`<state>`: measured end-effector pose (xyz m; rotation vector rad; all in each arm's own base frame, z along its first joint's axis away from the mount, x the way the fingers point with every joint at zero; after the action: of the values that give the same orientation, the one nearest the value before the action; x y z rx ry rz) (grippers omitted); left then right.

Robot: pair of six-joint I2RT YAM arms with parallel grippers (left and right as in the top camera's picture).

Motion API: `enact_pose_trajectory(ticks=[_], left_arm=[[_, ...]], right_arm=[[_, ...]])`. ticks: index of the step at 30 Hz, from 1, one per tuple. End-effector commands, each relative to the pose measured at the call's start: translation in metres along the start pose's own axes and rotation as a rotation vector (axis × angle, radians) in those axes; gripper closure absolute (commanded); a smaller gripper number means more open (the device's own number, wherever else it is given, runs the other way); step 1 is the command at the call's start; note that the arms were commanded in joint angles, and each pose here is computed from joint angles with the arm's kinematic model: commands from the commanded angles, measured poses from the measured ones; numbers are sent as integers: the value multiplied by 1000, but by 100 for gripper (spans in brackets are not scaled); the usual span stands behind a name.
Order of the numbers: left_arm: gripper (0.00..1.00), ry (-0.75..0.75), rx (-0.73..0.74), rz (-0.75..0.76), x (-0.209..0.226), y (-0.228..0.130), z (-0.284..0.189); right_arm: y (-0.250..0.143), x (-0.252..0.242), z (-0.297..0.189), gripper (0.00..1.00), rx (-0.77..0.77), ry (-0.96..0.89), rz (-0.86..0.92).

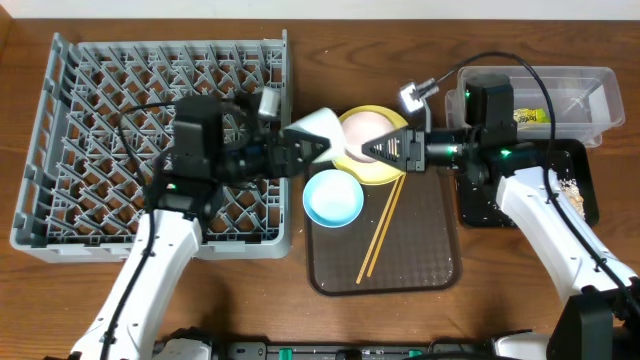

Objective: Sort waste into correct bins and load items into the dishwasher rack
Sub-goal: 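Lower the white cup into the grey rack with the left gripper and release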

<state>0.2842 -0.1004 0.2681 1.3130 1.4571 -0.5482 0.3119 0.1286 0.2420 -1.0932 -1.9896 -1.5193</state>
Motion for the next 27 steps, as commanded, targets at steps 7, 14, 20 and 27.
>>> enact_pose_trajectory(ticks=[7,14,20,27], left_arm=[[53,505,-281,87,17,9,-66],[56,955,-391,-23,34,3,-113],[57,1093,-326,-100,56,0,-114],[57,1148,-200,-177,88,5,-97]], right_arm=[[-22,-18,-13,85,118,-363,-57],[-30,-6,-42,92,224,-692,-56],[-32,12,-65,97,232,-866,-78],[-33,14,-66,95,229,-866,-80]])
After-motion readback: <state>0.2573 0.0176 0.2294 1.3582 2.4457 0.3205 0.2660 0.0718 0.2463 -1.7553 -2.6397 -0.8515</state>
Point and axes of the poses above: each gripper's point midway between its finger pads, its own z axis out along the fingers, its own x axis along the line the jaws close on, y = z × x, the point moved 10 cm from there along -z, back along the fingers, and after that the axes turned 11 degrees about -z, right-handed, at the moved point
